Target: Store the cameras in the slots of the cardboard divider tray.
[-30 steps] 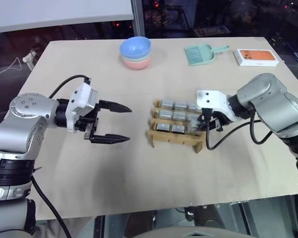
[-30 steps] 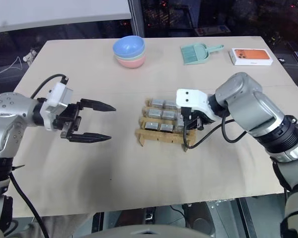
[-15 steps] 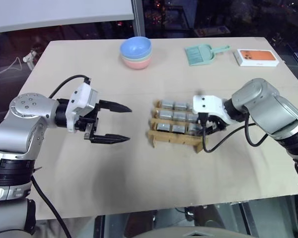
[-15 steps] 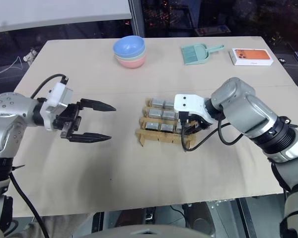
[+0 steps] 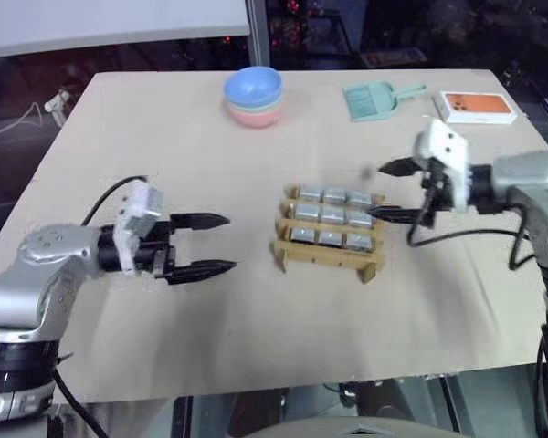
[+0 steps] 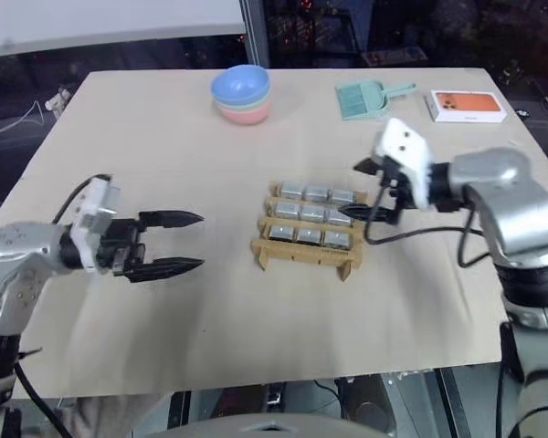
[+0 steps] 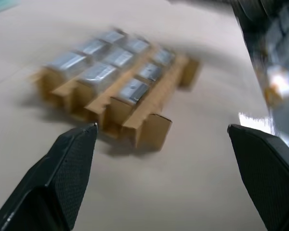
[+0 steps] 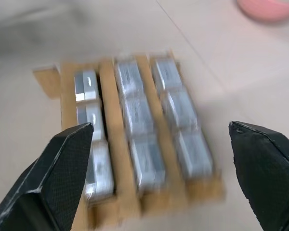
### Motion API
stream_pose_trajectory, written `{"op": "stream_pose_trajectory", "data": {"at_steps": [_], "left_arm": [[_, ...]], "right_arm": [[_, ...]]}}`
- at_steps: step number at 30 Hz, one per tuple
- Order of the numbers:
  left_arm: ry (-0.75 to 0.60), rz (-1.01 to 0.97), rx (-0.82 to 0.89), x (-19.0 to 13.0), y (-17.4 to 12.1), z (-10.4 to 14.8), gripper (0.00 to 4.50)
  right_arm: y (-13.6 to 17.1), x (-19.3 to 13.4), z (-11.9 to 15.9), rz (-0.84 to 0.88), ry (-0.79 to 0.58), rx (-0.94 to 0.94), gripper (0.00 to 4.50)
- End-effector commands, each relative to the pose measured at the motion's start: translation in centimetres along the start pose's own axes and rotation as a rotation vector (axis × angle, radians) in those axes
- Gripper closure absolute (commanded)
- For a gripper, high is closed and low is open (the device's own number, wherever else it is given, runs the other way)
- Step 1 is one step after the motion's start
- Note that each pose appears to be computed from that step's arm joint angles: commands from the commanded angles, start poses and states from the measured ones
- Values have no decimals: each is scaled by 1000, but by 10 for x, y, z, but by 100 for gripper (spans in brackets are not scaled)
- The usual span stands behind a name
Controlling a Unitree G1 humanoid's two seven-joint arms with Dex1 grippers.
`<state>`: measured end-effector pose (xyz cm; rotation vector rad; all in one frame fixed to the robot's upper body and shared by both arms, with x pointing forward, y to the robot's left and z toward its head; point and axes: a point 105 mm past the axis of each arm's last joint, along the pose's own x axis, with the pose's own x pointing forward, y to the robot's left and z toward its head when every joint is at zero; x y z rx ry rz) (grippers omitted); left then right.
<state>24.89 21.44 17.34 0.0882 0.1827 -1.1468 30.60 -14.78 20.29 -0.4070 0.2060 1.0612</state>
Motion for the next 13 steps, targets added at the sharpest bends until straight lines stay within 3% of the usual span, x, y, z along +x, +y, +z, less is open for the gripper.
{"op": "stream_pose_trajectory", "data": {"at_steps": [1, 5, 7, 9, 13], "left_arm": [[-27, 96, -32, -9, -9, -7, 0], [-84, 236, -70, -1, -14, -33, 0], [-44, 308, -67, 7, -16, -54, 0], [-11, 327, -47, 12, -24, -69, 0], [22, 350, -23, 13, -30, -81, 0]], "right_arm": [[6, -33, -22, -75, -51, 32, 4], [25, -55, -91, -147, -26, 180, 4], [36, -66, -116, -191, -47, 290, 4], [38, -78, -121, -262, -145, 264, 4], [42, -91, -135, -282, -153, 245, 4]]}}
